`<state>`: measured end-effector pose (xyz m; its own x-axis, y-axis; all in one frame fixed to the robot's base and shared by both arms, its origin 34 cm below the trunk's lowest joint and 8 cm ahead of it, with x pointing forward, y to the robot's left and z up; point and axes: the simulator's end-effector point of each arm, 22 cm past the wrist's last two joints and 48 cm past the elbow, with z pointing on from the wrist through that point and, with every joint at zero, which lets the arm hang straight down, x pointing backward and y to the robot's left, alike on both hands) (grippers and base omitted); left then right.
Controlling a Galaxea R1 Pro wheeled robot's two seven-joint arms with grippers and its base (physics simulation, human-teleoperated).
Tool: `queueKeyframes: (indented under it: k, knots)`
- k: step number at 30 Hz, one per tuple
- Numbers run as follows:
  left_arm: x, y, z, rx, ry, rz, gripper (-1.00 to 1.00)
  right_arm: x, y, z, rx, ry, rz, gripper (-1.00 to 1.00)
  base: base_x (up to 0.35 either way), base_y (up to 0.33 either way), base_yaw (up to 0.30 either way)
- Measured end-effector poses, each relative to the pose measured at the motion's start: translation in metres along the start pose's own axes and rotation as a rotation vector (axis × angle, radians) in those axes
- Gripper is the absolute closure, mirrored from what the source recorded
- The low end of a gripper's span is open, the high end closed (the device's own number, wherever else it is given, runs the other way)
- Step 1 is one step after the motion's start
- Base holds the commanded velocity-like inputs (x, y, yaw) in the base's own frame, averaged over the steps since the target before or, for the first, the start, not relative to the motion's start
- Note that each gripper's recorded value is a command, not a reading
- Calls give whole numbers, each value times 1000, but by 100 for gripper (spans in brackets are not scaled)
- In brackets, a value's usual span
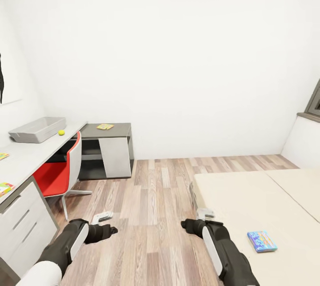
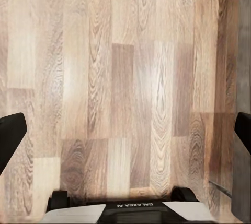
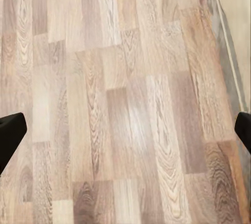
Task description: Put all the toys in the child's room - the three board games (two on the bed and one on the table), the two jigsaw puzzles on the table, and the tennis ball on the table - inside the toy box on the table in the child's room.
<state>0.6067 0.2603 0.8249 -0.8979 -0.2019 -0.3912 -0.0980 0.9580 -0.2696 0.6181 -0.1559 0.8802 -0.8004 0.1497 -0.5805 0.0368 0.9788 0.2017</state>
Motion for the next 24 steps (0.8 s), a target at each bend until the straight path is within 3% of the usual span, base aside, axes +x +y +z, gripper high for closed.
queueKeyframes:
  k: [3, 9, 24]
  knots:
    - [-12, -8, -20, 10, 32, 7, -100, -19, -3, -14, 15, -29, 1, -100, 0, 0, 0]
    - [-40, -20, -47, 19, -6, 37, -100, -19, -5, -19, 23, -9, 1, -100, 0, 0, 0]
    - [-54, -8, -60, 6, -34, 31, -100, -20, 1, -22, 15, -1, -5, -100, -119, 0, 0]
